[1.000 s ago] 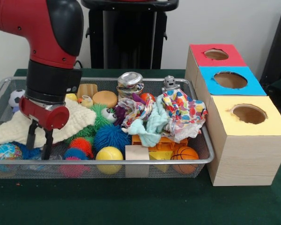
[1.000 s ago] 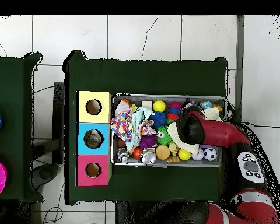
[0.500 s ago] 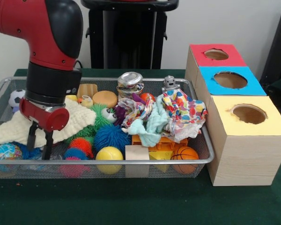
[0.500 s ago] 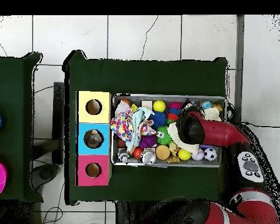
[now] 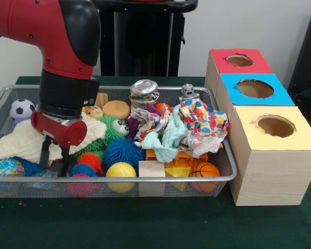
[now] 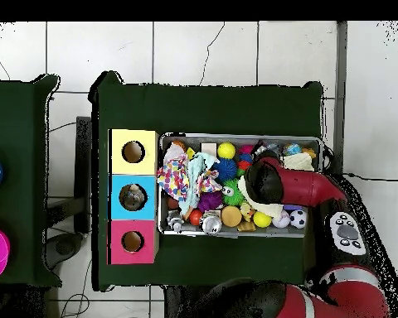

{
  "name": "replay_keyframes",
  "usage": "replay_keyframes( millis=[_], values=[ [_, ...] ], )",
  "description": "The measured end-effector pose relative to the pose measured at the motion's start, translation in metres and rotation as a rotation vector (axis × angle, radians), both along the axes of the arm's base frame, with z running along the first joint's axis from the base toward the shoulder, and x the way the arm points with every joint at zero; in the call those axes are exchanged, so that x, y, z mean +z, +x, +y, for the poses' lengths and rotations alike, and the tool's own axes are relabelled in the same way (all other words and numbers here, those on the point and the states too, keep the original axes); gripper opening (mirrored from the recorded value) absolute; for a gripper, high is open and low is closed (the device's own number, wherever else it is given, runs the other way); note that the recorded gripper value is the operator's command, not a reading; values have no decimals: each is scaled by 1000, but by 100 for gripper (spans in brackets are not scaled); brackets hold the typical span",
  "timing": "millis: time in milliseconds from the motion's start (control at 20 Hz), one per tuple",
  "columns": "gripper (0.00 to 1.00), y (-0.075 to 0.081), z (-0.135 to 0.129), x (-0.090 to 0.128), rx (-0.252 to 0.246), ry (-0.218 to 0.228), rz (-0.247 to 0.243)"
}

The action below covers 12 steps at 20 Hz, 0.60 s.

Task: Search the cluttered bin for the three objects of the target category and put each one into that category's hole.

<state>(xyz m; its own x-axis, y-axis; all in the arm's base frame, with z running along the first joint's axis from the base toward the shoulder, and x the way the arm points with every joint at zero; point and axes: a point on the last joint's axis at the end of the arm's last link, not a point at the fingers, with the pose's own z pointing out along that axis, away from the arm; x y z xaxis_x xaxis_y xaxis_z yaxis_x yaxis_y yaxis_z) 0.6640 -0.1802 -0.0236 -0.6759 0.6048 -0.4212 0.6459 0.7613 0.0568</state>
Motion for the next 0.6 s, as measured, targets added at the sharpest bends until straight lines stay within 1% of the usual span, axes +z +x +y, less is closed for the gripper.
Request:
replay_keyframes(
  millis=[200,350,600],
  values=[
    [100,1,18,-1,27,-2,7],
    [100,1,25,-2,37,-2,11],
    [100,-4,26,-6,44,-12,20]
  ],
)
